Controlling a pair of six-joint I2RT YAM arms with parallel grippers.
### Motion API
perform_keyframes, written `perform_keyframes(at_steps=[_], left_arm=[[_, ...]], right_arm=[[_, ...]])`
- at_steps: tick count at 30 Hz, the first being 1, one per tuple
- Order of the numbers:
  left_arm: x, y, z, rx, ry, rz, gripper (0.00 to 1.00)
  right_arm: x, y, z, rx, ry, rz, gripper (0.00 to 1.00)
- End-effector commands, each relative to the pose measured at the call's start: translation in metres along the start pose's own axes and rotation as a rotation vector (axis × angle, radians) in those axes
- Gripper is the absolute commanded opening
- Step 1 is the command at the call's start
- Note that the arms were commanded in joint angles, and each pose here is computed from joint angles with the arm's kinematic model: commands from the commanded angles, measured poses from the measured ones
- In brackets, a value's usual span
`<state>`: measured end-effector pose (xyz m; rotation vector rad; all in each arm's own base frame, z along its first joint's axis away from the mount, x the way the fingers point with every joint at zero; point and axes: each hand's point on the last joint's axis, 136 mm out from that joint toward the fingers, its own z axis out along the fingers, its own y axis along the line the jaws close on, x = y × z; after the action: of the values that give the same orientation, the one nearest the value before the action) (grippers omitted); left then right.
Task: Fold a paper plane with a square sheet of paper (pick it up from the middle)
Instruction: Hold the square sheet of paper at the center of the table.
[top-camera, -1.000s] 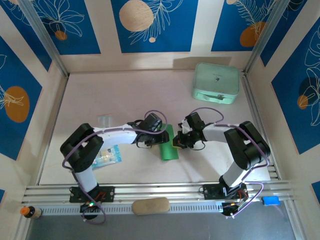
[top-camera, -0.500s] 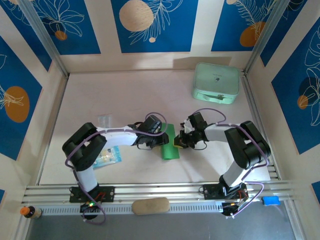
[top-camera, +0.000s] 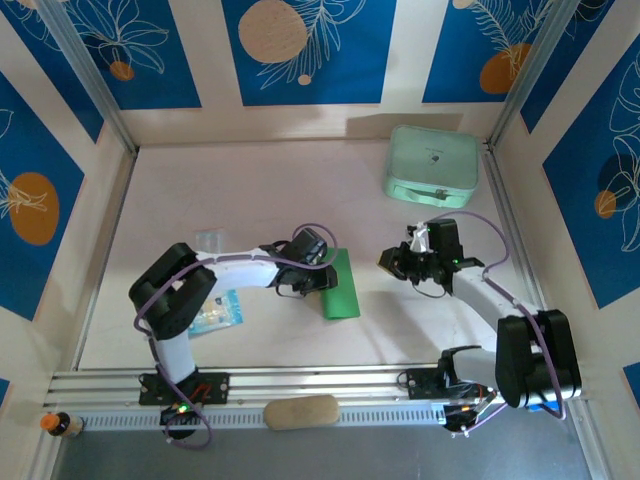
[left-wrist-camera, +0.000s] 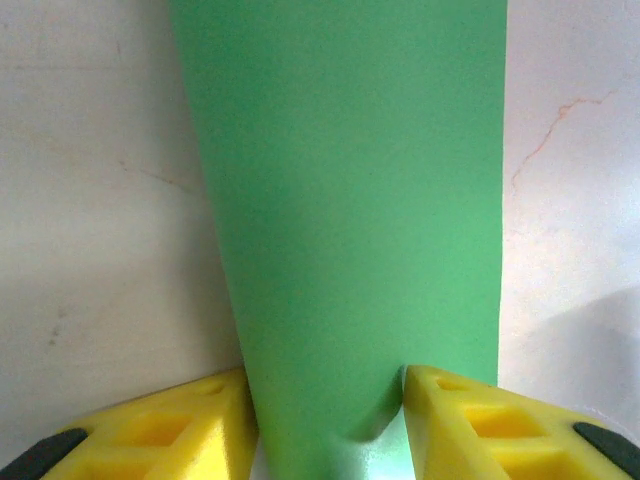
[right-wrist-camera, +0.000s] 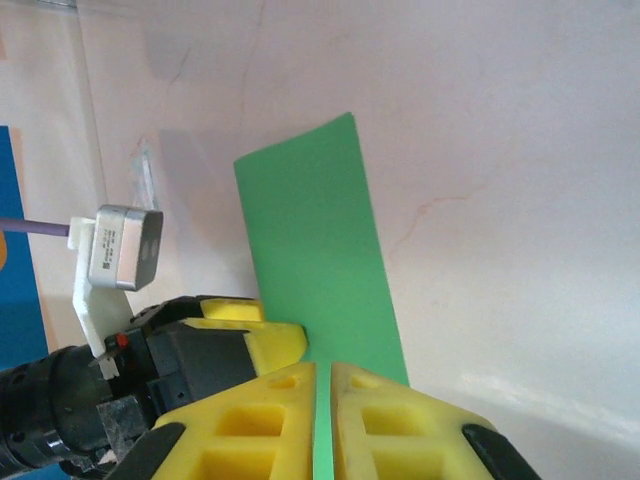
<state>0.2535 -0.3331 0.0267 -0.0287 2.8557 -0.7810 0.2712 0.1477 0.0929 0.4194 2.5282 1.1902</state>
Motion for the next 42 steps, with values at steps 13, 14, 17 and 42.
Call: perform_keyframes(at_steps=[13, 14, 17, 42], left_arm=[[0.016, 0.042, 0.015, -0.181, 0.08, -0.005, 0.43], [0.017, 0.043, 0.016, -0.184, 0.082, -0.006, 0.43], [0.018, 0.045, 0.018, -0.189, 0.089, -0.009, 0.43], [0.018, 0.052, 0.017, -0.234, 0.101, 0.034, 0.41]], right_arm=[[0.017, -0.016, 0.002, 0.03, 0.06, 0.076, 0.12], [0.017, -0.016, 0.002, 0.03, 0.061, 0.077, 0.12], [0.019, -0.016, 0.003, 0.031, 0.067, 0.079, 0.12], [0.026, -0.016, 0.011, 0.035, 0.106, 0.075, 0.12]])
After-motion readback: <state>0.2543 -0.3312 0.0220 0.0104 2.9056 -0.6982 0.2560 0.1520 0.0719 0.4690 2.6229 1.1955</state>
